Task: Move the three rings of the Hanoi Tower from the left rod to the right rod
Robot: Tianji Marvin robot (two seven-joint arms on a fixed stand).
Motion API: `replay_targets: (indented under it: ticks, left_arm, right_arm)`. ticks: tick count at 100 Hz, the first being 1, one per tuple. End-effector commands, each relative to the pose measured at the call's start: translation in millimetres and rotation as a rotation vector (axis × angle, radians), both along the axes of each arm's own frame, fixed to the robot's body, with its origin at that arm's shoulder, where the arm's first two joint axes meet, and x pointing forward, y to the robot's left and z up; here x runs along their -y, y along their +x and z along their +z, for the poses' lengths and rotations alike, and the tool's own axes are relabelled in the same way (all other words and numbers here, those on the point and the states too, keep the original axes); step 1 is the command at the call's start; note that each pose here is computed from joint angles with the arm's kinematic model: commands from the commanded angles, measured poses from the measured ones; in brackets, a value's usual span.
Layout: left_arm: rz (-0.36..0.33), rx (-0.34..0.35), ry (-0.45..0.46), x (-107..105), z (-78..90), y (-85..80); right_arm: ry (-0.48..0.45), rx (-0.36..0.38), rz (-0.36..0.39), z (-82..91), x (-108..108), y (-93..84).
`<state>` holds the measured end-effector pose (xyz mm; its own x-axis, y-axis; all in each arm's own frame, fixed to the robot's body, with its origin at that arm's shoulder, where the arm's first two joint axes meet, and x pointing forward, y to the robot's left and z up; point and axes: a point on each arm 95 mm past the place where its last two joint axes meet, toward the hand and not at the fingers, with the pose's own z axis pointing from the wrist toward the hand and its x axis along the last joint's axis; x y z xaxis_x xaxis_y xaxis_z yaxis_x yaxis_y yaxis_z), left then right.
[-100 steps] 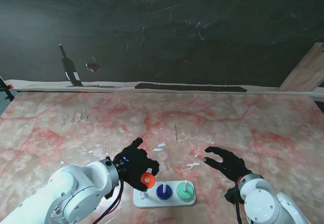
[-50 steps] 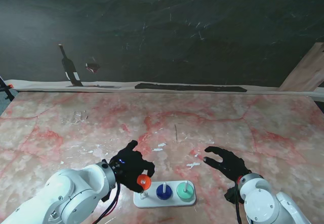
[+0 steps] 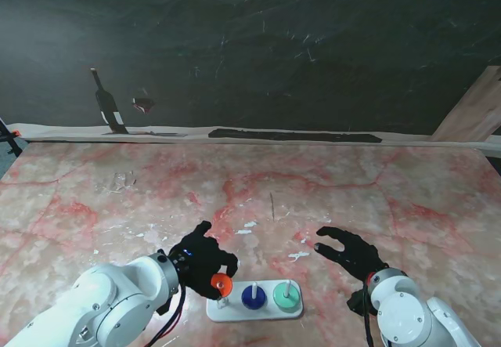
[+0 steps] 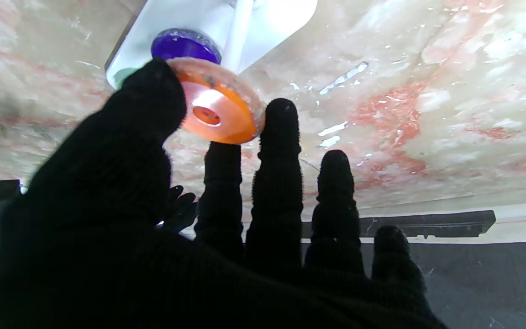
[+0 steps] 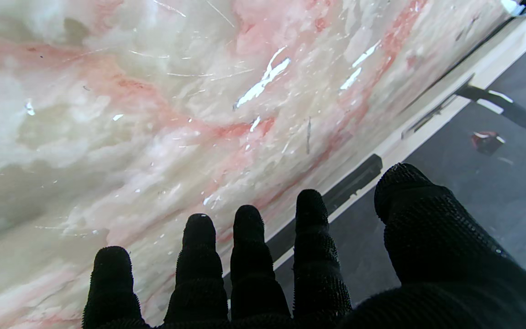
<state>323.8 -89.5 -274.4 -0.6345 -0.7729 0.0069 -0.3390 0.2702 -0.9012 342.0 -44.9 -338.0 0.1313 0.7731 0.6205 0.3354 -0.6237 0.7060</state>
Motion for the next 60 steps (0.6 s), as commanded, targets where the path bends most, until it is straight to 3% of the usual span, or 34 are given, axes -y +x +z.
replay_targets:
  ticks: [1, 60]
  left_arm:
    - [0.001, -0.008, 0.001, -0.4, -2.2, 0.5]
    - [0.028, -0.035, 0.009, -4.4, -8.3, 10.9]
  right_arm:
    - [0.003, -0.008, 0.004, -2.3, -2.1, -2.4]
    - [0.004, -0.011, 0.0, -2.2, -1.7, -2.6]
